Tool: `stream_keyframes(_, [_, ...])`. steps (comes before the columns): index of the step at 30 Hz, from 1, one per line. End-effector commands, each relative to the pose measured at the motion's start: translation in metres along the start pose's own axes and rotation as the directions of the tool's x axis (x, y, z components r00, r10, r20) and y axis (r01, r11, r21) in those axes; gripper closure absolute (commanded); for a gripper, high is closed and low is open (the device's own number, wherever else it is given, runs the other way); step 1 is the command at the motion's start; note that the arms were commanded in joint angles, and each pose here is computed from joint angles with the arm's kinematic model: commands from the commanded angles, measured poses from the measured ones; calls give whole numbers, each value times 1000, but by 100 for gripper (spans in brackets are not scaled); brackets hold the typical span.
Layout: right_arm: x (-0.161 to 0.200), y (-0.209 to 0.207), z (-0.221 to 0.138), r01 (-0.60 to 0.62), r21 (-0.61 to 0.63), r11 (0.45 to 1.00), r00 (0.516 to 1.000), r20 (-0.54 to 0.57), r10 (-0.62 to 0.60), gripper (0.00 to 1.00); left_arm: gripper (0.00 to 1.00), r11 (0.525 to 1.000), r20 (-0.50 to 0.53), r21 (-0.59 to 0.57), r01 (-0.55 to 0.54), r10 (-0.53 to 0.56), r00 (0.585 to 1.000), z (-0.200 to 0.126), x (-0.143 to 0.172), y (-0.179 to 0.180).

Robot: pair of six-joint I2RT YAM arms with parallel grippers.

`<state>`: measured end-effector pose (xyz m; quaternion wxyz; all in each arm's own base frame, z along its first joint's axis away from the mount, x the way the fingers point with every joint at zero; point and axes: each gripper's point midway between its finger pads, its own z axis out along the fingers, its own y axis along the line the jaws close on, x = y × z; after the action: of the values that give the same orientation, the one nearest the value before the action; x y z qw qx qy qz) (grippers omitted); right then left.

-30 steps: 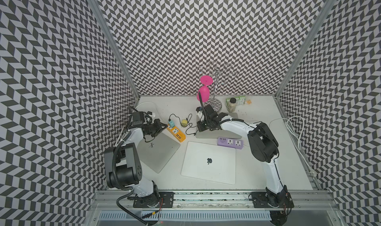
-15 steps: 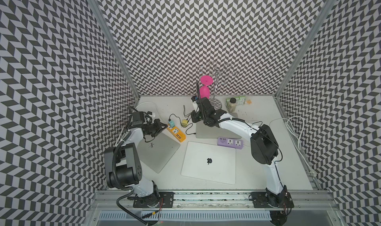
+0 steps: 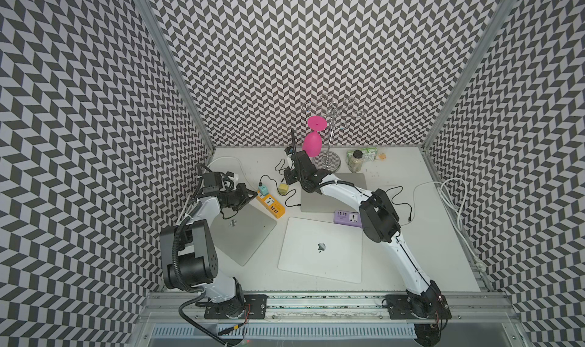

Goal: Unplug the laptop charger
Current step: Place the charging cable at the center of the board.

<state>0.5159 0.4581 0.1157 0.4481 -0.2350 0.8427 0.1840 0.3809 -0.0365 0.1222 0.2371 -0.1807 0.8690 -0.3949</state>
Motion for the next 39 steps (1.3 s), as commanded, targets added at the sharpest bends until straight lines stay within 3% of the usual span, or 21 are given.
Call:
stream_keyframes(1, [-16, 5, 6, 25, -3, 1000, 998, 50, -25, 88, 100, 999, 15, 17, -36, 36, 999, -5, 1, -9])
stream_keyframes(3, [-12, 6, 7, 28, -6, 1000, 999, 27, -28, 69, 100, 999, 16, 15, -37, 37, 999, -5, 1, -9])
stream_keyframes(7, [-30, 8, -16, 21, -14, 1000, 998, 57, -20, 58, 100, 999, 21, 13, -38, 38, 999, -6, -1, -10])
stream_keyframes(14, [-59, 17, -69, 10, -45, 999, 994, 111, -5, 57, 100, 998, 43, -4, -60, 60, 997, -14, -6, -16])
stream_keyframes(22, [-67, 34, -140, -31, -137, 990, 985, 162, 53, 57, 100, 991, 101, -70, -113, 120, 988, -36, -10, -28])
stream_keyframes(27, [-60, 33, -178, -96, -181, 979, 978, 168, 127, 57, 97, 949, 162, -171, -263, 290, 943, -53, -19, -45])
stream_keyframes(30, [-48, 23, -192, -192, -181, 964, 965, 141, 219, 57, 94, 870, 142, -240, -431, 471, 871, -56, -20, -65])
stream_keyframes(32, [-37, 13, -198, -257, -186, 948, 952, 121, 282, 57, 94, 786, 122, -270, -556, 601, 790, -54, -17, -81])
stream_keyframes(35, [-20, 3, -204, -340, -242, 909, 927, 76, 367, 57, 93, 672, 125, -224, -706, 738, 663, -49, -8, -108])
stream_keyframes(39, [1, -12, -204, -441, -278, 853, 890, -12, 456, 57, 91, 535, 149, -126, -836, 843, 517, -42, 3, -136])
